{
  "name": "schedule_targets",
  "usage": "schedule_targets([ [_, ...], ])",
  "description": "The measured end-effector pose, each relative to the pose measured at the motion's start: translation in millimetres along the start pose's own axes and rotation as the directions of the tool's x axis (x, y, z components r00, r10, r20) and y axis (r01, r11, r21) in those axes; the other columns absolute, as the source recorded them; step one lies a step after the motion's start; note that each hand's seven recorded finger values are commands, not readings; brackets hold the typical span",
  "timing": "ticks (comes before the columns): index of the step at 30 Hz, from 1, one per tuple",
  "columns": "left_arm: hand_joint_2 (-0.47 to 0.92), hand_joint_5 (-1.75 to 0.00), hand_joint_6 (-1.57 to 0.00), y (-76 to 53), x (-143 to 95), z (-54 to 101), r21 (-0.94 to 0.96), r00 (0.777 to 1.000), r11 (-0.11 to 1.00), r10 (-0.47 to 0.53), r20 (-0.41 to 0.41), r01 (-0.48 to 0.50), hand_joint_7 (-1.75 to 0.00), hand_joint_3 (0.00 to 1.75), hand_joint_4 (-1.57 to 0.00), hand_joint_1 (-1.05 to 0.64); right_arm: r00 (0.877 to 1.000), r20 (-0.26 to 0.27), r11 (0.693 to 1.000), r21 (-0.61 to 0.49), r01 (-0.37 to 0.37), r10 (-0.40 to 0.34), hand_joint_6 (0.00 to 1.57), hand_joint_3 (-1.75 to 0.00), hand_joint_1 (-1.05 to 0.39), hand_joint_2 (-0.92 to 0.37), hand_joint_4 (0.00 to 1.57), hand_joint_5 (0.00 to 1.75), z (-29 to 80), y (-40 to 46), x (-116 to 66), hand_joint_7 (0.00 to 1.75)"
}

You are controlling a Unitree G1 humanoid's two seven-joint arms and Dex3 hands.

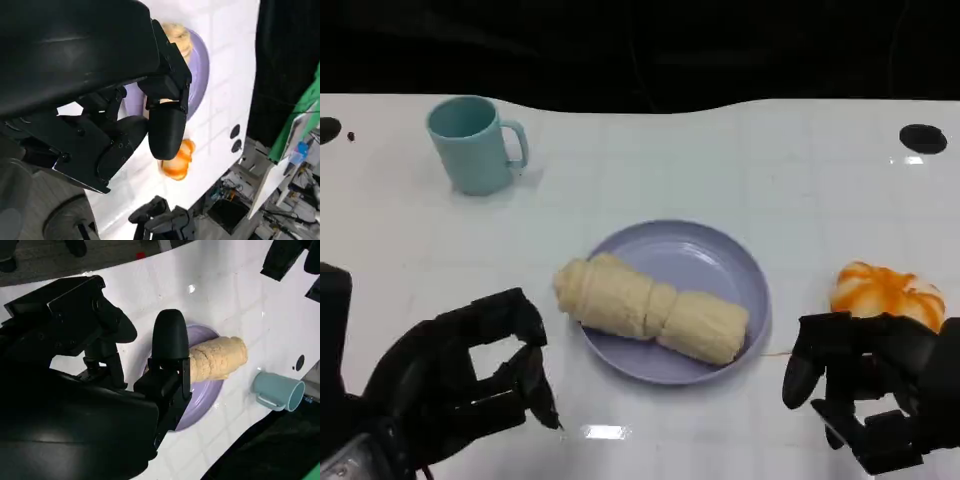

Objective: Grasp the towel on the left side of the plate with the left hand and place it into the plate.

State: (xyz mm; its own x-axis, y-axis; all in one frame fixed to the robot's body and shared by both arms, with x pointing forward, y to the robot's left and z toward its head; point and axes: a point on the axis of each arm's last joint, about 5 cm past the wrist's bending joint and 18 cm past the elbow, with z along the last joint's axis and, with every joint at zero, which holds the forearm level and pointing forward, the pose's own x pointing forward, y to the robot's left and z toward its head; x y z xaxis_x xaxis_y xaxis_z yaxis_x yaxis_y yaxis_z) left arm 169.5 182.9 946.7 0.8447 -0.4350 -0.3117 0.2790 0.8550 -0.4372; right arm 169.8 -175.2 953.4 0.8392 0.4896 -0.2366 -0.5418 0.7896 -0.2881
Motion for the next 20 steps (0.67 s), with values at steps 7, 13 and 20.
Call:
schedule_targets([
  [7, 0.59, -1.75, -0.7, -0.4, 2.2, -0.1, 0.003, 1.0, 1.0, 0.01, -0.013, -0.01, -1.74, 1.27, -0.83, -0.08, 1.0, 0.01, 1.0, -0.004, 0.0, 0.0, 0.7, -1.08, 0.05, -0.58, 0.7, 1.67, -1.3, 0.3, -0.5, 1.42],
  [13, 0.62, -1.75, -0.68, -1.1, 3.5, -0.7, 0.01, 1.0, 1.0, 0.023, -0.019, -0.023, -1.75, 1.25, -0.82, -0.08, 1.0, 0.007, 1.0, -0.003, 0.001, -0.001, 0.7, -1.08, 0.06, -0.58, 0.7, 1.68, -1.9, 0.3, -1.1, 1.43],
  [20, 0.63, -1.75, -0.67, -1.9, 2.6, -0.7, 0.02, 0.999, 0.999, 0.03, -0.015, -0.03, -1.74, 1.21, -0.81, -0.08, 1.0, 0.006, 1.0, -0.001, 0.002, -0.002, 0.69, -1.09, 0.05, -0.58, 0.7, 1.68, -3.1, 1.1, -3.0, 1.43],
])
